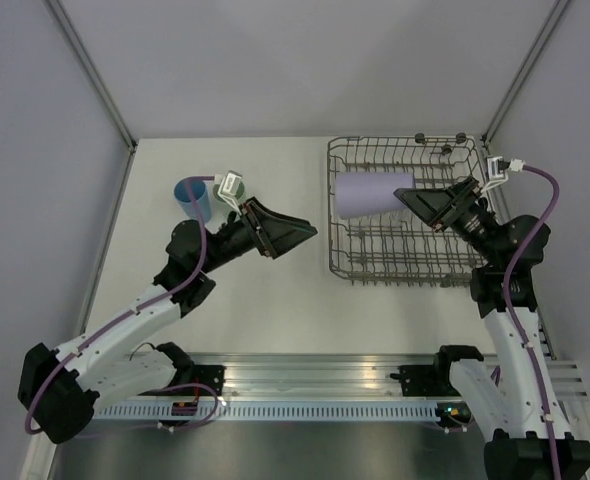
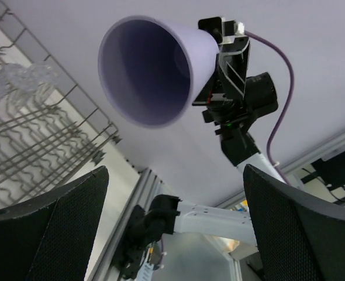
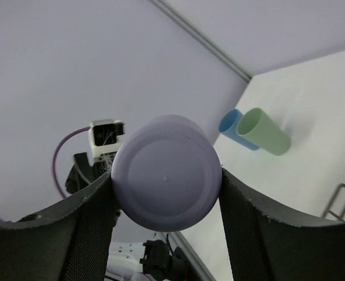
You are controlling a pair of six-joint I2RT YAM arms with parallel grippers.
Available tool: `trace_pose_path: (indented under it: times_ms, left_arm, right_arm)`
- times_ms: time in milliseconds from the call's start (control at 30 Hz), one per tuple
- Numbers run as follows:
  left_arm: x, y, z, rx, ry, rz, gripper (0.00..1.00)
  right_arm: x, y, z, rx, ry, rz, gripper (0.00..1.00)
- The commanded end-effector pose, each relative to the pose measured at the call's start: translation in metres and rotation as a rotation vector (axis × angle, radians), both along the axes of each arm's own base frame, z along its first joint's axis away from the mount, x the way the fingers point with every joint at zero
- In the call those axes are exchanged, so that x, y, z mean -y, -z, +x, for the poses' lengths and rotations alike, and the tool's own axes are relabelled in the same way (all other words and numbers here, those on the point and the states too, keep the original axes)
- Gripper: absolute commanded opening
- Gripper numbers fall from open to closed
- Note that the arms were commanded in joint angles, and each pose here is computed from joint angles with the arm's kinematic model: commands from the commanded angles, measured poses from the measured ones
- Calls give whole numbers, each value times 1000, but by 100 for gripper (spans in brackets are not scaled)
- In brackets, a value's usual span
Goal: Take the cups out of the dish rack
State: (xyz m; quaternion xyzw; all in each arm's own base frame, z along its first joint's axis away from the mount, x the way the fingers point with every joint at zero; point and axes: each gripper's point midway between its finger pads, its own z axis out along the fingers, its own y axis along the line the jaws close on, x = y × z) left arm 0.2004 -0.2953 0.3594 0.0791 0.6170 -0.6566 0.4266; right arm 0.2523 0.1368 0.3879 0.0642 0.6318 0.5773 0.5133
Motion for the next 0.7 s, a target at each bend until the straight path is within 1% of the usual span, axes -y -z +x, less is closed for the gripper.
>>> trace_pose_path:
  times_ms: [0,67,167,267,367,400,467,500,567,600,633,667]
  left_arm:
    - [4,-67,-21,122,91,-209,100]
    - [6,-82,-24,163,94,-237,99]
    - [14,-90,-21,169,103,-239,96]
    - [21,-93,-22,173,123,-246,89]
    - [28,-95,-26,178,149,-257,79]
    - [32,-94,-29,177,167,-255,67]
    - [37,-95,-31,182,179,-252,50]
    - [39,-94,-32,178,183,-246,35]
    - [41,-94,-32,182,180,-235,23]
    - [41,-94,-31,180,174,-231,6]
    - [43,-89,-29,166,170,-208,2]
    - [42,-90,-29,172,163,-204,2]
  right_arm:
    - [-15,-39,-23,144,-92,61,47]
    - [-24,-41,-29,152,-134,72,47]
    - [-34,-38,-34,151,-184,82,47]
    - [-41,-37,-40,153,-216,77,47]
    - [-43,-33,-40,148,-225,62,47]
    - [-43,-32,-40,147,-223,54,47]
    - [-43,-28,-37,147,-210,35,47]
    - [-43,-26,-36,143,-210,31,47]
    - [-44,-24,-37,146,-216,29,47]
    - [-43,-24,-36,150,-212,28,47]
    - [-43,-23,-36,149,-210,26,47]
    - [-43,-22,-35,155,-203,17,48]
